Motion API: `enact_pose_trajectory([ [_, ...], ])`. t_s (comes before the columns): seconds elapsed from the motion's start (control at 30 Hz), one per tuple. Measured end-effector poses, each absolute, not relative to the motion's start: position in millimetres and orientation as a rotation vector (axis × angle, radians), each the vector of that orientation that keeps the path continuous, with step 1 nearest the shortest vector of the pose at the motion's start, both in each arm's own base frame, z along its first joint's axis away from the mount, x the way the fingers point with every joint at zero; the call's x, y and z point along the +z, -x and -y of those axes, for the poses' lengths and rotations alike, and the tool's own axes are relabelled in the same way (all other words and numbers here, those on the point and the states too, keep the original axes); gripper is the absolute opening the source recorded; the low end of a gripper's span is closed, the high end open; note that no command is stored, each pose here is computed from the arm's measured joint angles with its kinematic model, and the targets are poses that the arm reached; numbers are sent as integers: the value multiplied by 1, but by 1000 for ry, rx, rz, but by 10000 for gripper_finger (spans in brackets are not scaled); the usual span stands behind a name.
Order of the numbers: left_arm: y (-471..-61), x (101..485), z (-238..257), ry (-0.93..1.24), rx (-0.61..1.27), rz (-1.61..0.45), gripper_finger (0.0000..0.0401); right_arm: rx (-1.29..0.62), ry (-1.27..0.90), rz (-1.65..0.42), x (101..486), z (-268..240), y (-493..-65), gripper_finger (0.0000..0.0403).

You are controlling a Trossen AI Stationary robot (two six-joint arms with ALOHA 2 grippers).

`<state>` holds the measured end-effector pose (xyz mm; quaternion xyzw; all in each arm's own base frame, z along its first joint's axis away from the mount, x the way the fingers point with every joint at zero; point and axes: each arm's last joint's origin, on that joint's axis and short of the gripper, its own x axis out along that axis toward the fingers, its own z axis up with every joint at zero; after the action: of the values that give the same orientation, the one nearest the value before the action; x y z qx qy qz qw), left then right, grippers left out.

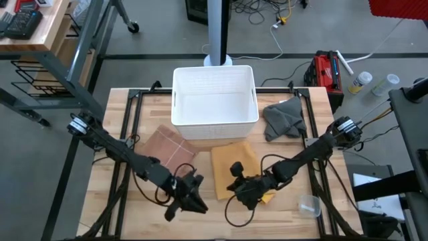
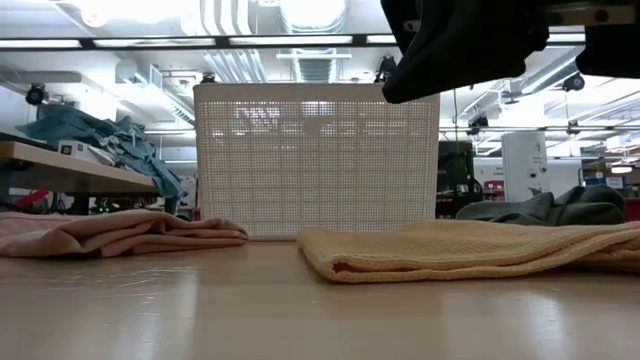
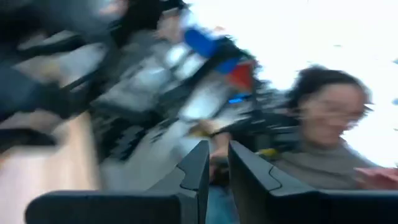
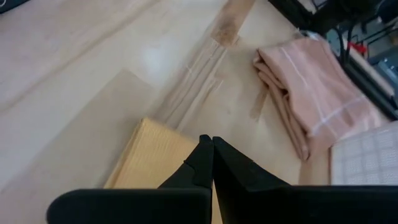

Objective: Fold towel
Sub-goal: Fold the yellow towel

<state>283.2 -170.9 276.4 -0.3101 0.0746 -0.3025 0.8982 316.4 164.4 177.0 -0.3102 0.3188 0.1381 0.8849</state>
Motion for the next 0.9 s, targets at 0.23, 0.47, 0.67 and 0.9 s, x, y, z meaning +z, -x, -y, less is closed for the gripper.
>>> enact_pose_trajectory([
  [0.23, -275, 302, 172, 642, -844, 52, 50, 278, 622, -653, 181, -165, -319, 0],
  [0.47, -276, 302, 171, 606, -797, 87, 50, 263, 578, -637, 187, -167, -322, 0],
  [0.67, -277, 299, 170, 493, -775, 105, 50, 257, 559, -607, 197, -170, -327, 0],
  [0.9, -278, 299, 170, 460, -751, 119, 50, 251, 540, -560, 213, -174, -334, 0],
])
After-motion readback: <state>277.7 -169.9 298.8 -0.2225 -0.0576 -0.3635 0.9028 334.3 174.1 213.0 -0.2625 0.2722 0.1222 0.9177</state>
